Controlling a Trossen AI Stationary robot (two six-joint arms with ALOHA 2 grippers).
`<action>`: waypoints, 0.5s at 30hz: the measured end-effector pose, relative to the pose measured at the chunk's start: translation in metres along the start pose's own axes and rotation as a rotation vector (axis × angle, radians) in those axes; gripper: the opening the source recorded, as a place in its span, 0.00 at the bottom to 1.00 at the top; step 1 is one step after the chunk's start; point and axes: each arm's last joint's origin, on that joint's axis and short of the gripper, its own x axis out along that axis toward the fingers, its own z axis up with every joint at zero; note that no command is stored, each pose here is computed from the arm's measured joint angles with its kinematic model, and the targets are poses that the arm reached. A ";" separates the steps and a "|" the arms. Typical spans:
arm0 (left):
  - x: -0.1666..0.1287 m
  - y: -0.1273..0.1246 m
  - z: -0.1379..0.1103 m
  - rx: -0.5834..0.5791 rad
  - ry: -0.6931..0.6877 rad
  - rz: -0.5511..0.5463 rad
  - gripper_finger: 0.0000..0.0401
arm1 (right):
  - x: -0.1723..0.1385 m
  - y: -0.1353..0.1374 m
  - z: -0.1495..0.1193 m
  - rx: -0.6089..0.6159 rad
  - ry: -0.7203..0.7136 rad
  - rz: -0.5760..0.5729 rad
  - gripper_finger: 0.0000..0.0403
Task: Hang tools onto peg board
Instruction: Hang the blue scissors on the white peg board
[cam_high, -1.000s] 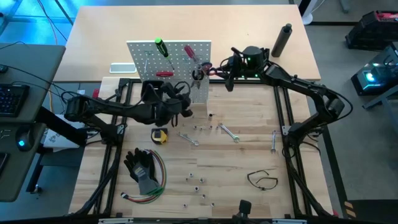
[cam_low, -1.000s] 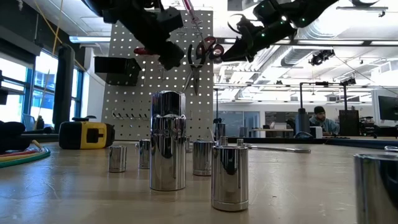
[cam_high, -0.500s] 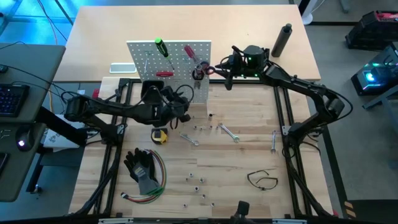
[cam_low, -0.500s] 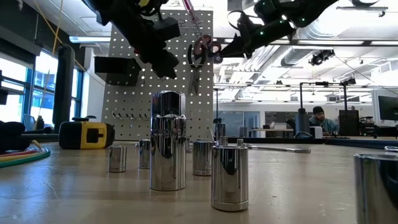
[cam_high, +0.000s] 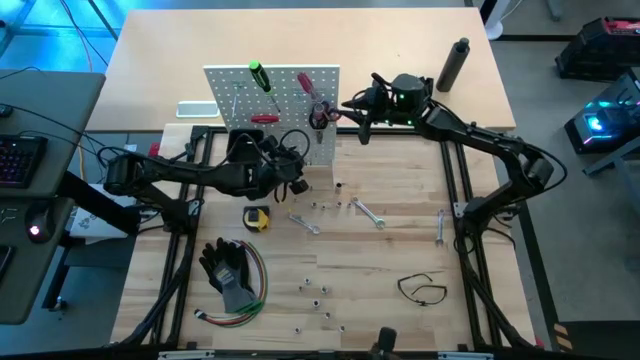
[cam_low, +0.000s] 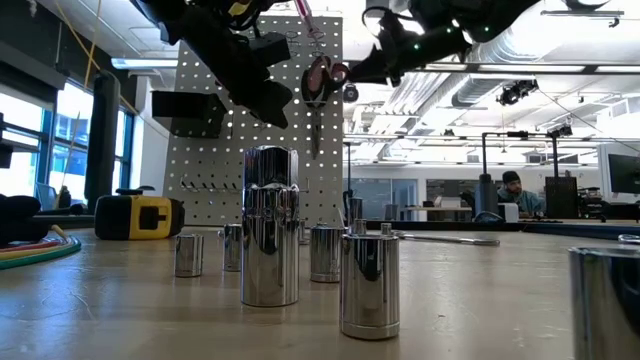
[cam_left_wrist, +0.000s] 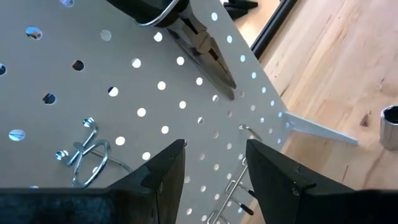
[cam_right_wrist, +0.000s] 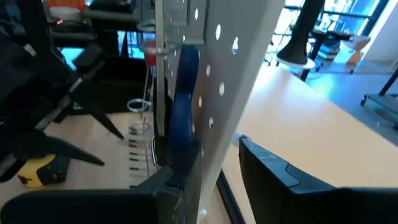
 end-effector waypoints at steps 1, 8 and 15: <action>0.000 0.000 0.000 0.000 0.000 -0.004 0.40 | 0.000 0.001 0.001 -0.004 -0.009 0.000 0.26; 0.000 -0.001 0.000 -0.009 -0.003 -0.019 0.40 | 0.001 0.002 0.003 0.001 -0.020 -0.003 0.26; 0.001 0.000 0.001 -0.035 -0.012 -0.061 0.40 | 0.003 0.001 0.001 0.005 -0.022 -0.002 0.26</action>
